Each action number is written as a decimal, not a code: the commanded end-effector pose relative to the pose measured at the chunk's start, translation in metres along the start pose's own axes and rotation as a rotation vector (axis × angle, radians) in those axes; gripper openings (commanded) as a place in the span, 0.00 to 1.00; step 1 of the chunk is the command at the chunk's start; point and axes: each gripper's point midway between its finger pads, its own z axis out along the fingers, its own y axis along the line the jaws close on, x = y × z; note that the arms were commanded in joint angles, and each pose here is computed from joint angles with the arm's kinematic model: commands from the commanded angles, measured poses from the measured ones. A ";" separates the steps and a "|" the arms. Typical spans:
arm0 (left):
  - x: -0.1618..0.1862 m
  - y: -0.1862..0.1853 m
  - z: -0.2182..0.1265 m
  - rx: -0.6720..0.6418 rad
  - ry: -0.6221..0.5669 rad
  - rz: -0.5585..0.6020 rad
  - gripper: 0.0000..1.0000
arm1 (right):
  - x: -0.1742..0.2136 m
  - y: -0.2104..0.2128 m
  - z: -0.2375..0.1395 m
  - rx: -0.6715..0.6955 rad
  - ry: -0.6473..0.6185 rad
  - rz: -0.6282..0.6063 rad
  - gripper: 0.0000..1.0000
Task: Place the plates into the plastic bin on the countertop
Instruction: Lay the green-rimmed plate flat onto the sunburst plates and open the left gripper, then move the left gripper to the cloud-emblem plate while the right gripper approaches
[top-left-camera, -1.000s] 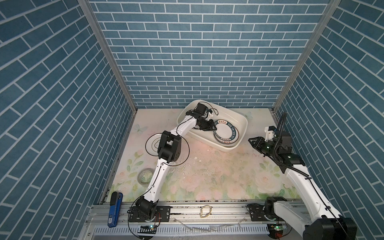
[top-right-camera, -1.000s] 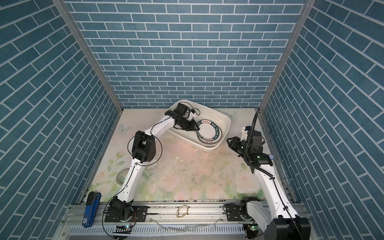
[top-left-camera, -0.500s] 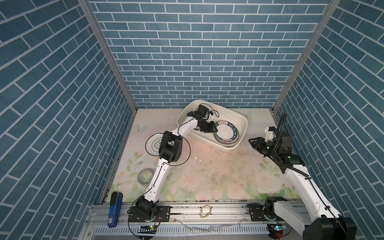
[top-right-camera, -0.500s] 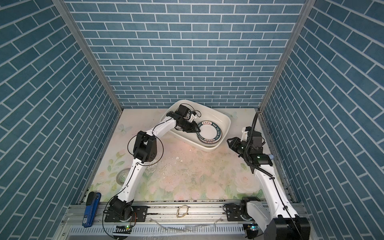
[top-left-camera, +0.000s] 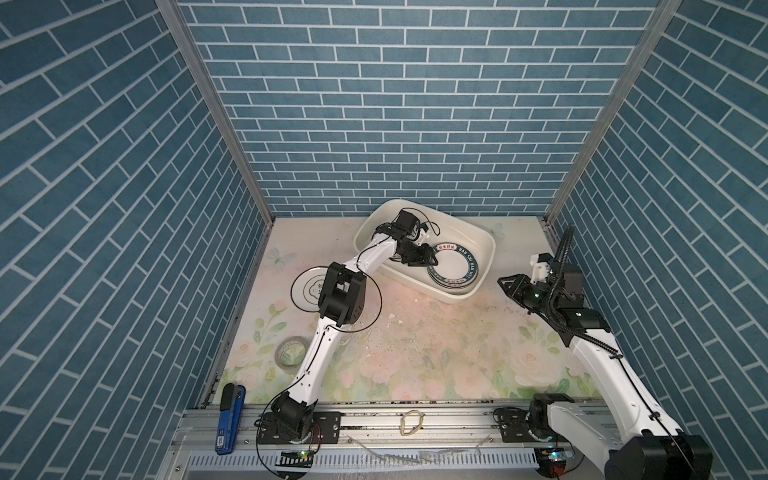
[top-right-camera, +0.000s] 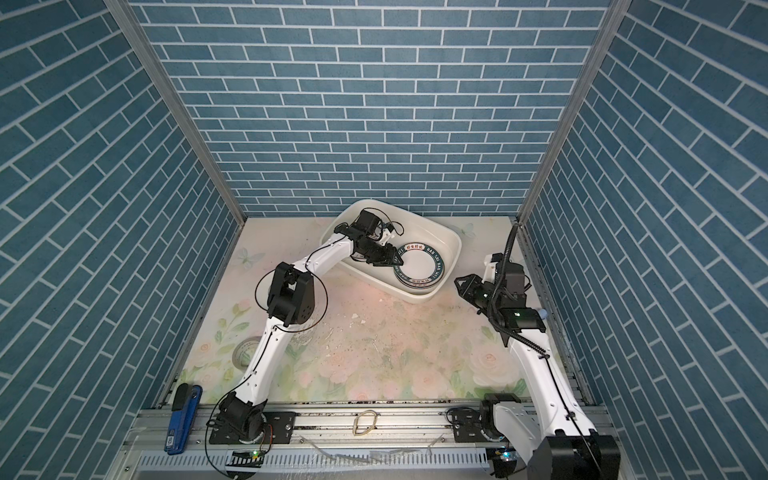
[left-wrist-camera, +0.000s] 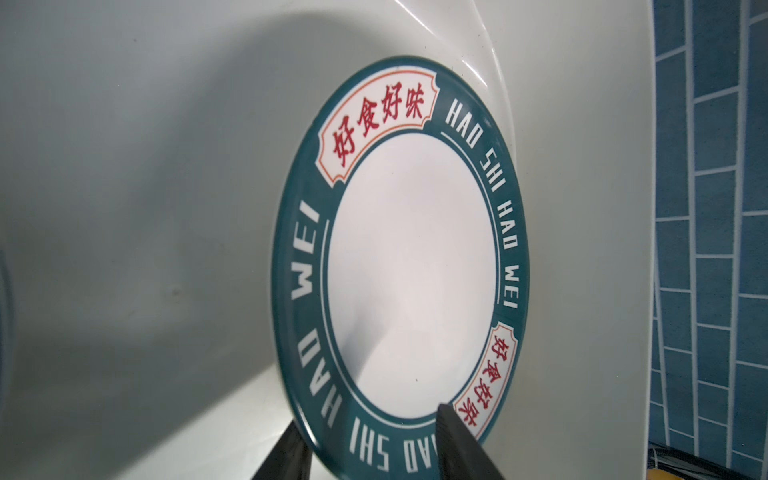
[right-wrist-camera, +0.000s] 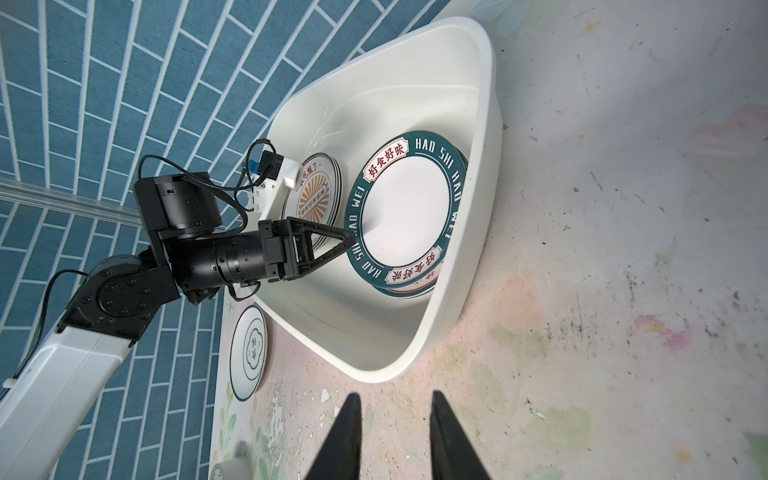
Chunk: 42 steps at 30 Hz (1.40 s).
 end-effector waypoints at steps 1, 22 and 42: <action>0.006 -0.003 0.004 -0.009 0.021 0.021 0.53 | 0.002 -0.001 0.000 -0.010 0.000 0.009 0.29; -0.018 -0.032 -0.050 -0.092 -0.054 0.175 0.84 | -0.005 0.006 -0.005 -0.031 -0.020 0.001 0.29; -0.022 -0.036 -0.265 -0.305 -0.238 0.296 0.95 | -0.036 0.056 -0.021 -0.036 -0.041 -0.136 0.36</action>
